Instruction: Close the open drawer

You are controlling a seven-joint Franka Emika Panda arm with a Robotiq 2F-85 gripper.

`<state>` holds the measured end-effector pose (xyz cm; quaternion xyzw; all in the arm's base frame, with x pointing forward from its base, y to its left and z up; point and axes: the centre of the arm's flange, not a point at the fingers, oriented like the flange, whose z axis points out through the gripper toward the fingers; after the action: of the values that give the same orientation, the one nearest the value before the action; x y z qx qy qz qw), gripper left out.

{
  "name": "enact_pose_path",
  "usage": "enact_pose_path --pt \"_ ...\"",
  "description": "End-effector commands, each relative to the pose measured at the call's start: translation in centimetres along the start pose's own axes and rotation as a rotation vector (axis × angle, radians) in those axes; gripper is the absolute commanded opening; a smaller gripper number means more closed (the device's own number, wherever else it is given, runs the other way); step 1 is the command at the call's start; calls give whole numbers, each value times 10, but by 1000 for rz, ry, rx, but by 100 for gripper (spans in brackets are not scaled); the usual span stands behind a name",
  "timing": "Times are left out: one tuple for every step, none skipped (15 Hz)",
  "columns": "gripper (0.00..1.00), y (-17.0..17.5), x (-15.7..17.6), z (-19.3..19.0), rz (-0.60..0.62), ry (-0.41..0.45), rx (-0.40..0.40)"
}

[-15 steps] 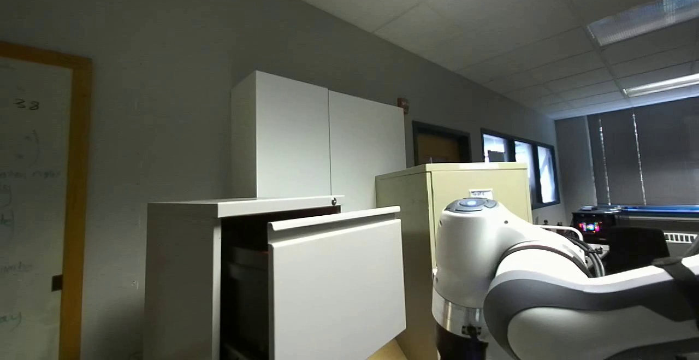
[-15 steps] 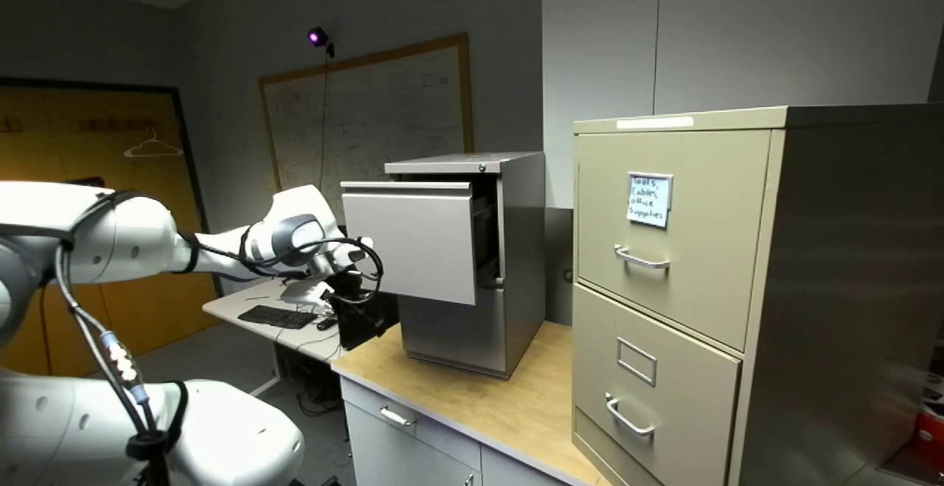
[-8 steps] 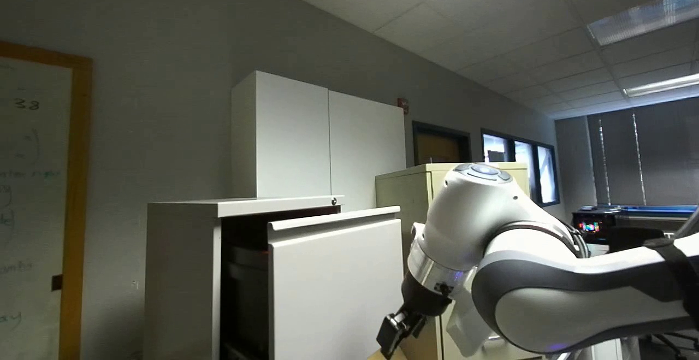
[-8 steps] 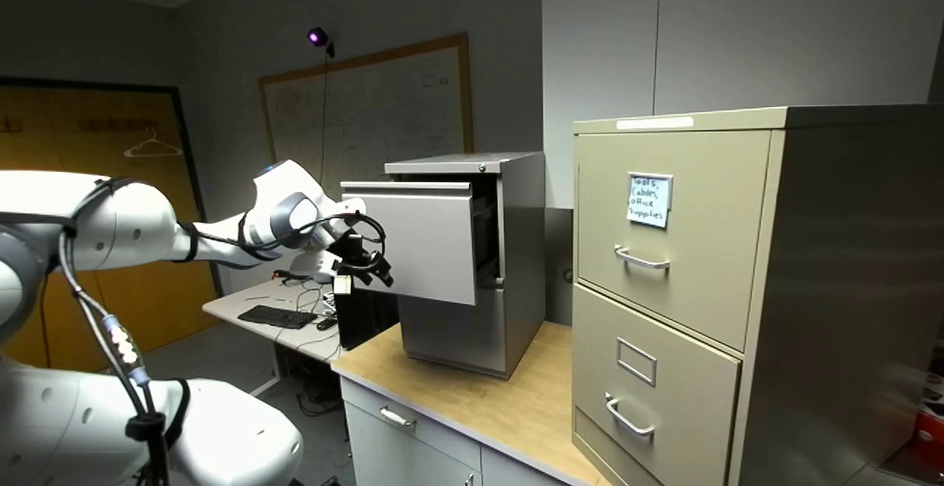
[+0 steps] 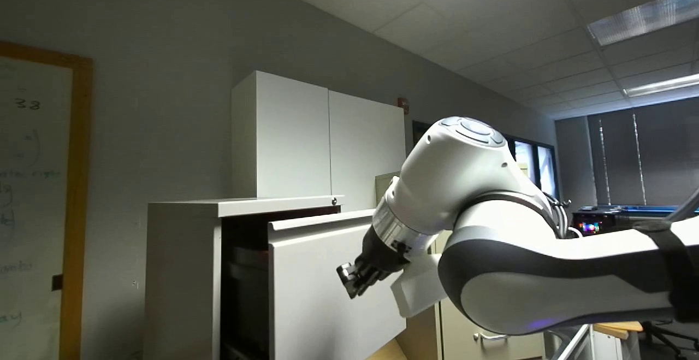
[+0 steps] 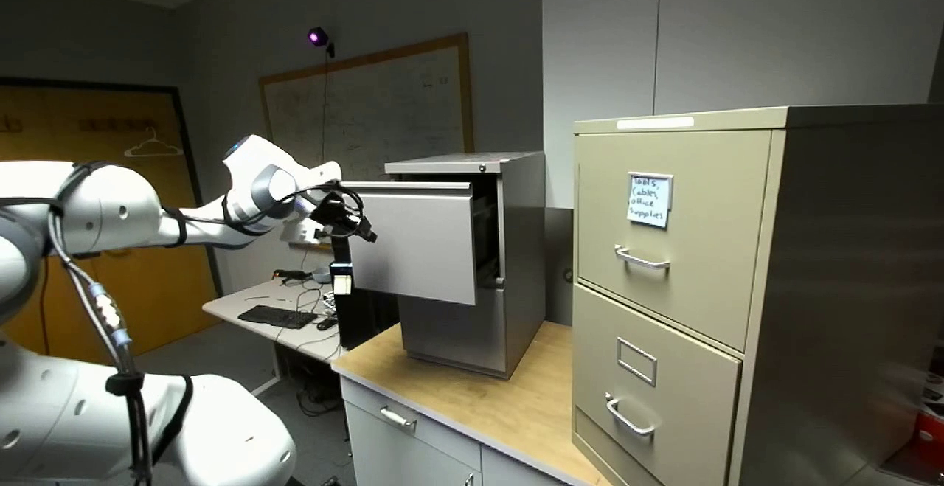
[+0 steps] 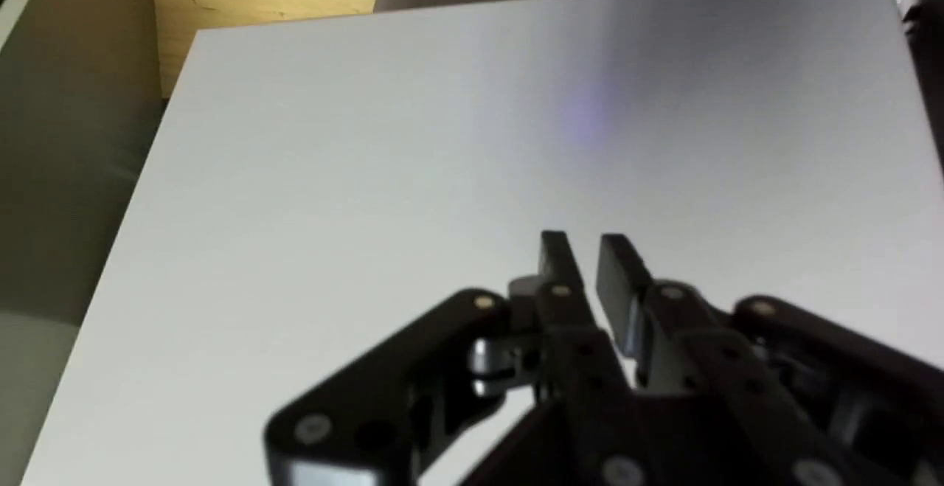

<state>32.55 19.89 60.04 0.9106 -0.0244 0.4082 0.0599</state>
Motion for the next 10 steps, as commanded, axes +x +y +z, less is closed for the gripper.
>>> enact_pose_path --pt "0 -33 30 -18 84 109 -25" --pt "0 -40 35 -24 95 152 -18" --pt "0 -46 40 -29 105 196 -10" --pt "0 -51 45 -35 114 243 2" --pt "0 -55 49 -38 120 280 16" --pt "0 -58 55 -41 131 310 25" --pt "0 -60 60 -43 136 339 40" --pt "0 -60 67 -42 137 352 57" --pt "0 -60 73 -40 139 358 71" --pt "0 -57 79 -37 144 349 83"
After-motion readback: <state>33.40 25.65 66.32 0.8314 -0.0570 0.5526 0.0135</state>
